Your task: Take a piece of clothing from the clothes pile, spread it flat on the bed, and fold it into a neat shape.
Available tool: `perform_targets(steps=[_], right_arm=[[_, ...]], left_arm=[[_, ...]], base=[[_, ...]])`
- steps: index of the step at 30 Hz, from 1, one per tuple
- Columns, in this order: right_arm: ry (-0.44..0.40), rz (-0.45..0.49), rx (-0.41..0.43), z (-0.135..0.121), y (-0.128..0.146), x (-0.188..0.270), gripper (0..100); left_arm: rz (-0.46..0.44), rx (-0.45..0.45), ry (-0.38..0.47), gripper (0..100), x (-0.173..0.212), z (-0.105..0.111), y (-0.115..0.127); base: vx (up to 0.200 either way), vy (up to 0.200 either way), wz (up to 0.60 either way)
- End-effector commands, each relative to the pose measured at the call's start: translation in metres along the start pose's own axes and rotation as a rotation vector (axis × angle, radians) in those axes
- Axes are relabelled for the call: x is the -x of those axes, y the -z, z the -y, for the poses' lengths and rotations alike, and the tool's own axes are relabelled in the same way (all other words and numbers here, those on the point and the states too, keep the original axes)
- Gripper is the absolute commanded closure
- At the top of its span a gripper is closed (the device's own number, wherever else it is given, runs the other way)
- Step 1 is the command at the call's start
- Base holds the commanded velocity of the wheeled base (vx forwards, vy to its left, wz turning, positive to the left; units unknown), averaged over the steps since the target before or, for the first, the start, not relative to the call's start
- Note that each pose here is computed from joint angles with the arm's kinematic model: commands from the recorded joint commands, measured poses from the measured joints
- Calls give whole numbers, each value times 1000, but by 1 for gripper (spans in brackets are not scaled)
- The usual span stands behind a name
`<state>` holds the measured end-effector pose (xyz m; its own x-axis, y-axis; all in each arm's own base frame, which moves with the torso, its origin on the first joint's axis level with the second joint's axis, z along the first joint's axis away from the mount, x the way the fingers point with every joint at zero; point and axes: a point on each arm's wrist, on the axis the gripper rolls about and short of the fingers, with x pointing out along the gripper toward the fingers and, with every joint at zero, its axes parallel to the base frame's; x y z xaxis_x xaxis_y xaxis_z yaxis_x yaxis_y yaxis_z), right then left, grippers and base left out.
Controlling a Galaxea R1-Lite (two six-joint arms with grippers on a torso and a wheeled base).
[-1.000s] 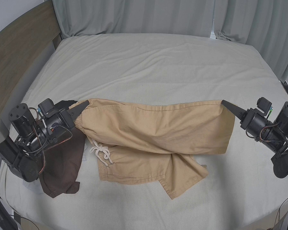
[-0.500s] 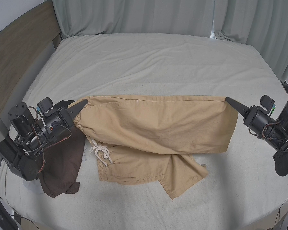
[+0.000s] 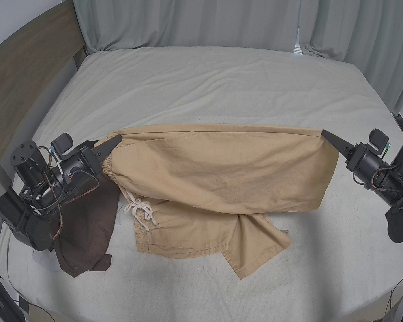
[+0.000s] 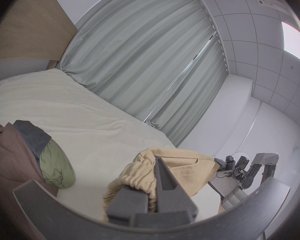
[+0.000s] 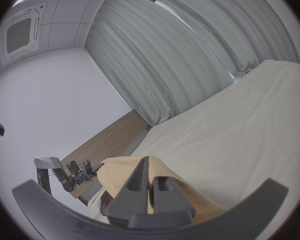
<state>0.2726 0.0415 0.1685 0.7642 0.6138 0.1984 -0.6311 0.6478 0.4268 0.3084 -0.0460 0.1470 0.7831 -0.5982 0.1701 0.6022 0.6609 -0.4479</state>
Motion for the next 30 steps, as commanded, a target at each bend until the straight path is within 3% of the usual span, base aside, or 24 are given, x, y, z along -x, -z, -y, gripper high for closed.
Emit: perform_targets(steps=[1, 30], right_arm=[[6, 8, 4, 1, -2, 1, 100], [10, 17, 18, 3, -5, 1, 100]], left_arm=[[2, 0, -2, 100, 0, -1, 0], [11, -6, -5, 100, 0, -2, -3]], base=[[0, 0, 0], [0, 0, 0]])
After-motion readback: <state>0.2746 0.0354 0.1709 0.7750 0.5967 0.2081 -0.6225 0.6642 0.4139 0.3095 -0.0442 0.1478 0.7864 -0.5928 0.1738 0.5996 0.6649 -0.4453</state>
